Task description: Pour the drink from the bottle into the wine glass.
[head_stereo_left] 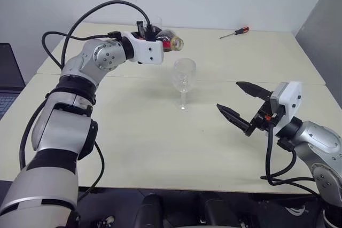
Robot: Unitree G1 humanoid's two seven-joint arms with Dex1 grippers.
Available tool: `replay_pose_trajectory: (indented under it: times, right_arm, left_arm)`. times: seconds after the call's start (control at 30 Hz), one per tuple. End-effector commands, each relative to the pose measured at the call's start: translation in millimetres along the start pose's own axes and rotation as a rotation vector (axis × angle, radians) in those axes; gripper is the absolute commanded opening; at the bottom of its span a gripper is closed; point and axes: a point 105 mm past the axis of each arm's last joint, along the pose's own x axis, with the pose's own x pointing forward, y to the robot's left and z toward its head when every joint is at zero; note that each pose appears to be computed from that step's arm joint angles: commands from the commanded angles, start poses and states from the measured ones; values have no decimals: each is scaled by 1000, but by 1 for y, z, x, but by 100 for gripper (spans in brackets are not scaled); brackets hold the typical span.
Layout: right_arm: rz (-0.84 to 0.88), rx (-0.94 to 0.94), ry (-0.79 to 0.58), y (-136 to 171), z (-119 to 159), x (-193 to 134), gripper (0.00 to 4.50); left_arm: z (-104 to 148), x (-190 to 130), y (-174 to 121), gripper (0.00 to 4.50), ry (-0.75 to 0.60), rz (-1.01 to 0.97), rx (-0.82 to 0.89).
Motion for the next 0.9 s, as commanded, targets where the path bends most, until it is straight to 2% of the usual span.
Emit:
replay_pose_trajectory:
  times: [0.03, 0.23, 0.9]
  right_arm:
    - [5, -36, -39, 0, 11, 1, 450]
    - [2, -39, -35, -1, 10, 2, 450]
    - [2, -44, -31, -4, 8, 4, 450]
  left_arm:
    - [6, -4, 29, 90, -14, 77, 88]
    - [0, -7, 29, 90, 10, 74, 134]
    - [3, -5, 33, 90, 2, 86, 253]
